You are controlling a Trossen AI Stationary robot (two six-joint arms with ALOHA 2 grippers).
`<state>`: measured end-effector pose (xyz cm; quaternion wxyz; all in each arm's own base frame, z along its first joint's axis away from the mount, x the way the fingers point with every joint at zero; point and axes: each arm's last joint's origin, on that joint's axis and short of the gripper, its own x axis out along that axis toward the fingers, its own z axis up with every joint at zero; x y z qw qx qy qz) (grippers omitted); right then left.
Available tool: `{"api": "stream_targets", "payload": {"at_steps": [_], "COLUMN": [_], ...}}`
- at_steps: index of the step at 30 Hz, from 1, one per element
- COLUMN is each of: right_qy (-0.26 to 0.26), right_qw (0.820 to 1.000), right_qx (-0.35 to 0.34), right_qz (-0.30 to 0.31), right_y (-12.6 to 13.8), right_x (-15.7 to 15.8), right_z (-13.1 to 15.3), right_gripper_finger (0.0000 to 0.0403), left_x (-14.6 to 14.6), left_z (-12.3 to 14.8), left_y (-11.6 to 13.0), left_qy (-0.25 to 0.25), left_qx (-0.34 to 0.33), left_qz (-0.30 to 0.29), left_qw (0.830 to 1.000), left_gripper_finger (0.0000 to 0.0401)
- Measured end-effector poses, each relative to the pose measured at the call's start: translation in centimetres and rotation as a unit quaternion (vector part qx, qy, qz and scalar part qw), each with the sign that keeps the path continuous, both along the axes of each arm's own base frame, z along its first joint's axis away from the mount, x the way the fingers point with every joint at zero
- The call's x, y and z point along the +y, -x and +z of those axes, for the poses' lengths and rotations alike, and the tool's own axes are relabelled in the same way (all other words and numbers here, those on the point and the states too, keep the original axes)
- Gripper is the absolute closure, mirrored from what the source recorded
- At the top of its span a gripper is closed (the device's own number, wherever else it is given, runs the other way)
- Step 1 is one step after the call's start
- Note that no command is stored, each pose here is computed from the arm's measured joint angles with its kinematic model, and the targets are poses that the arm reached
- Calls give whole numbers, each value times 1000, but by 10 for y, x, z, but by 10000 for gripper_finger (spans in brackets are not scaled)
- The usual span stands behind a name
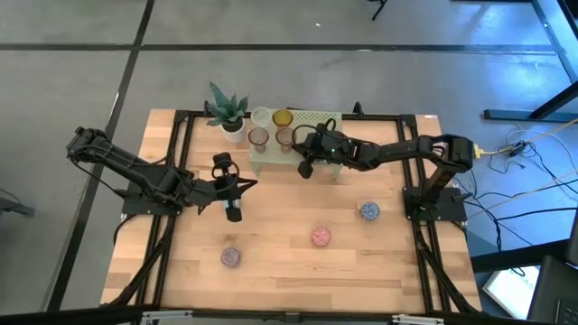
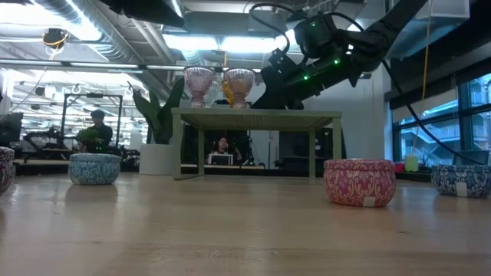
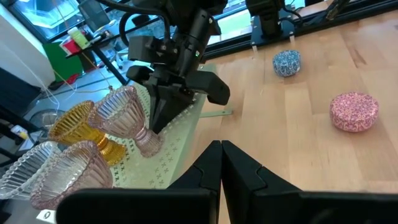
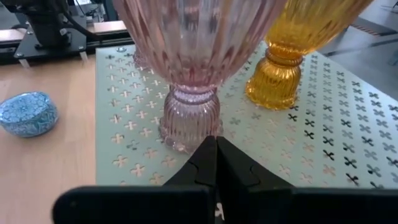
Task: Pick & Place candle stick holders
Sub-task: Put the pink glass candle holder on the shelf
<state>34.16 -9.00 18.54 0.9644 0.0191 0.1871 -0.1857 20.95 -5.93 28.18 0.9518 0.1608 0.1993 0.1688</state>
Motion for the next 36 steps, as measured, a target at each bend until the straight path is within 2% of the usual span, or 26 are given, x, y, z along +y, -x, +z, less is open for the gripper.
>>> {"api": "stream_targets", "payload": {"at_steps": [7, 36], "right_qy": [21, 26], "right_qw": [999, 998], "right_qx": [5, -22], "right_qz": [36, 61], "right_y": [-1, -3], "right_x": [1, 2], "right_z": [1, 5], "right_gripper_finger": [397, 397], "left_x": [0, 0], "left_z": [0, 0], "left_y": [0, 0], "left_qy": [0, 0], "left_qx": [0, 0], "left_qz": [0, 0], "left_qw": [1000, 1000], "left_gripper_finger": [397, 397]}}
